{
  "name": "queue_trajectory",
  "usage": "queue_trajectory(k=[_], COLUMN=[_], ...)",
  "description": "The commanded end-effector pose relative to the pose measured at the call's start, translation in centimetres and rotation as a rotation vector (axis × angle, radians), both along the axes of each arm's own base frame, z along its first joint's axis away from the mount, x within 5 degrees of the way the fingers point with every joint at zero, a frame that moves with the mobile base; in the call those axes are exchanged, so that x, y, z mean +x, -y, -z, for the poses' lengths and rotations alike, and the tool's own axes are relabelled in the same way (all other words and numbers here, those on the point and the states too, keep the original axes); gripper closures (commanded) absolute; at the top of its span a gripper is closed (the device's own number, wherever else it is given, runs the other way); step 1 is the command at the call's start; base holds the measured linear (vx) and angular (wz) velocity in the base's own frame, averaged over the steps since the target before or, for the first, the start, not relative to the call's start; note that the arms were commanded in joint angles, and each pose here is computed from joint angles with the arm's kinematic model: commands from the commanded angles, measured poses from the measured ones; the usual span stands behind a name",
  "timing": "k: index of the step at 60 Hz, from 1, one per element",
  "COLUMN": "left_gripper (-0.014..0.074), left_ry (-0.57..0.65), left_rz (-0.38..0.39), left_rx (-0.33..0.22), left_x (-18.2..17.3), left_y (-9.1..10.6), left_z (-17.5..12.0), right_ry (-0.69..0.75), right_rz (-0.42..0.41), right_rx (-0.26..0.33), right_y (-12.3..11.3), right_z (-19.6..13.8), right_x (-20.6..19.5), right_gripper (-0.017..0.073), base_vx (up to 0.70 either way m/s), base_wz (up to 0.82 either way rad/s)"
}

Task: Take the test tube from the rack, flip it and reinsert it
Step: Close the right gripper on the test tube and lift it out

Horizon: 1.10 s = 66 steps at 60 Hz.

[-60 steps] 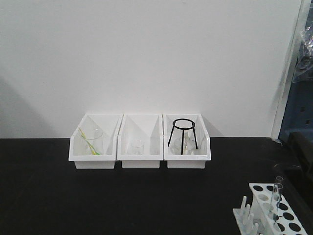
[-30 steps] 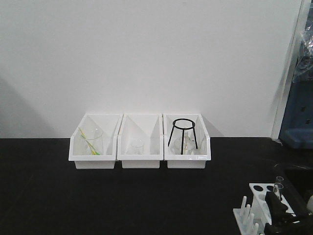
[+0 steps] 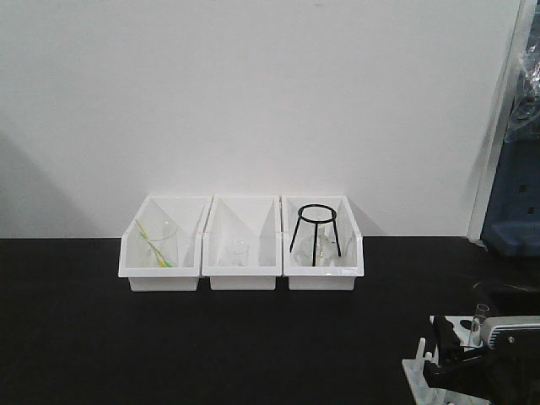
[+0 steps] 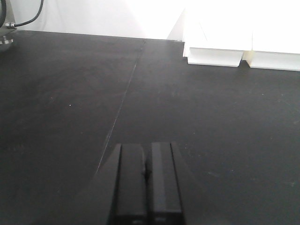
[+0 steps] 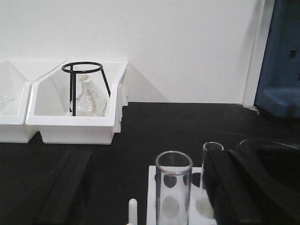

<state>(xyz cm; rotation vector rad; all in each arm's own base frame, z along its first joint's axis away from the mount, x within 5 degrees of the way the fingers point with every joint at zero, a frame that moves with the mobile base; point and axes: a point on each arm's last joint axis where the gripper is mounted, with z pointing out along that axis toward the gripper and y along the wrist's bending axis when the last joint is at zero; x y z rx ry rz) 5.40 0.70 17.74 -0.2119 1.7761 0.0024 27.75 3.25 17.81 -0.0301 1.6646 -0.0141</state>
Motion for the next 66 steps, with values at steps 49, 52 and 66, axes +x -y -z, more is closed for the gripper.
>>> queue_trajectory(k=[49,52,66], left_gripper=[0.06,0.06,0.06], left_ry=[0.089,0.089,0.089], left_rz=[0.012,0.012,0.012], left_rx=[0.006,0.006,0.006], left_x=[0.1,0.1,0.1], left_y=[0.1,0.1,0.1], left_z=[-0.7,-0.7,-0.7], right_ry=[0.114,0.112,0.149], right_rz=[0.039,0.038,0.031], right_rx=[-0.007,-0.013,-0.03], right_y=[0.1,0.1,0.2], right_z=[-0.6,-0.7,-3.6], right_x=[1.3,1.3,0.4], right_gripper=[0.0572,0.0572,0.0571], base_vx=[0.0,0.0,0.0], base_wz=[0.0,0.0,0.0])
